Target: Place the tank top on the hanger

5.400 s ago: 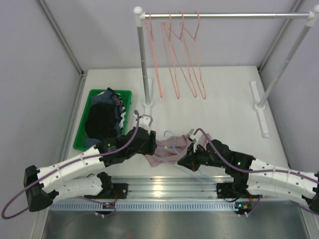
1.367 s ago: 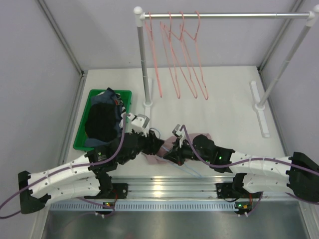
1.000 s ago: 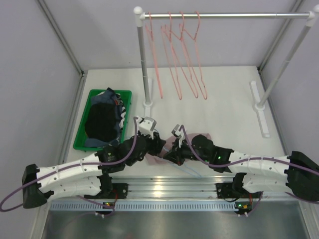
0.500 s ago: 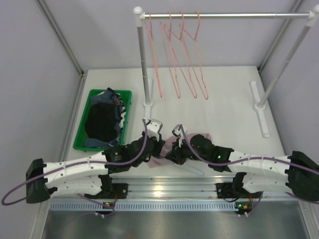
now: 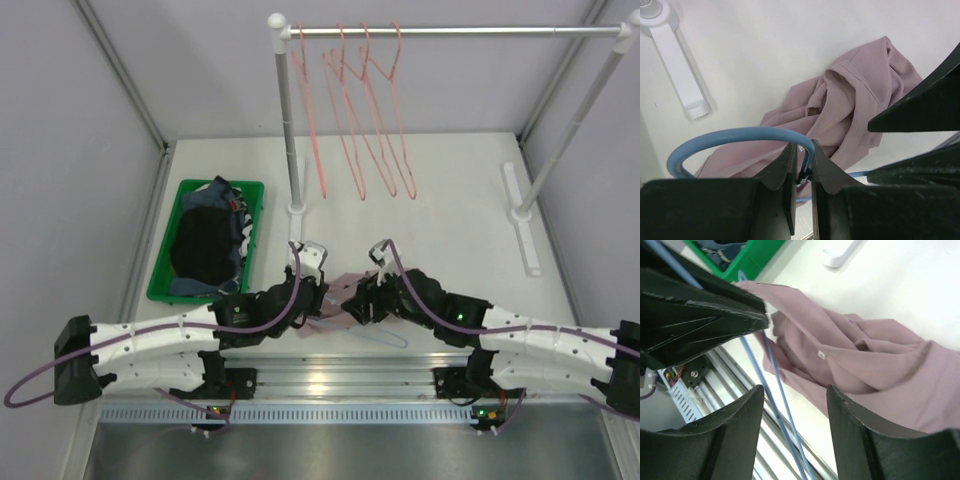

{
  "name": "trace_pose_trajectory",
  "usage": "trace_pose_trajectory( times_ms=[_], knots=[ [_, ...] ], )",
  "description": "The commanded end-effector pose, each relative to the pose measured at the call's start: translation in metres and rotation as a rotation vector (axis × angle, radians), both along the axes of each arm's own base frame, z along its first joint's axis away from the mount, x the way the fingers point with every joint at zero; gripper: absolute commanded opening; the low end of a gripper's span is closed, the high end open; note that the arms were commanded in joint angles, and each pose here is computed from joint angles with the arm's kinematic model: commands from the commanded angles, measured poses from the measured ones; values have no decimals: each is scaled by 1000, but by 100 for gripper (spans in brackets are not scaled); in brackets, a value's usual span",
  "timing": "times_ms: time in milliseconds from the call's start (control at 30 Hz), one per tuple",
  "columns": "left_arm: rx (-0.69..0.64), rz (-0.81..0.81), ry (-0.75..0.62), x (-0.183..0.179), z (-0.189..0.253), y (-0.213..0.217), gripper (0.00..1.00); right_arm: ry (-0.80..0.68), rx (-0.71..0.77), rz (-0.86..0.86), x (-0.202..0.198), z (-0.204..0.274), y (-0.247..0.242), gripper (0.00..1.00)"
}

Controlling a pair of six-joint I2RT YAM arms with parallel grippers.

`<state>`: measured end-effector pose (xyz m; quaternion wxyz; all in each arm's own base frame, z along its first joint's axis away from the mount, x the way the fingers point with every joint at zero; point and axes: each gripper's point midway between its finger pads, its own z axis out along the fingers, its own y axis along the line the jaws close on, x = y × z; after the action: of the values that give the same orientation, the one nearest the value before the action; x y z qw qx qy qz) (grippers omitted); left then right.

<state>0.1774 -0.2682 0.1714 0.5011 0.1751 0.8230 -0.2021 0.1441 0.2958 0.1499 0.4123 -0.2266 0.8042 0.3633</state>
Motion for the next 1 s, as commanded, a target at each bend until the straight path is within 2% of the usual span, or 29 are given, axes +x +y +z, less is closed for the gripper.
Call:
trace_pose_trajectory(
  times_ms=[0,100,200,300,600,733,967],
  knots=[
    [-35,21,-25,4,17,-4,0,6,6,-183,19,22,-20,54],
    [-31,16,-24,2,16,-5,0,38,-83,-350,33,12,-46,54],
    [-29,14,-24,1,15,-6,0,67,-168,-476,49,3,-65,46],
    [-26,11,-23,1,14,-6,0,107,-221,-496,58,-10,-66,42],
    [-18,1,-22,-1,15,-10,0,151,-313,-556,83,-42,-67,41],
    [-13,-2,-23,-1,15,-11,0,141,-323,-564,90,-42,-62,42],
    [-6,-7,-20,-2,14,-13,0,113,-344,-581,96,-39,-63,50]
  ],
)
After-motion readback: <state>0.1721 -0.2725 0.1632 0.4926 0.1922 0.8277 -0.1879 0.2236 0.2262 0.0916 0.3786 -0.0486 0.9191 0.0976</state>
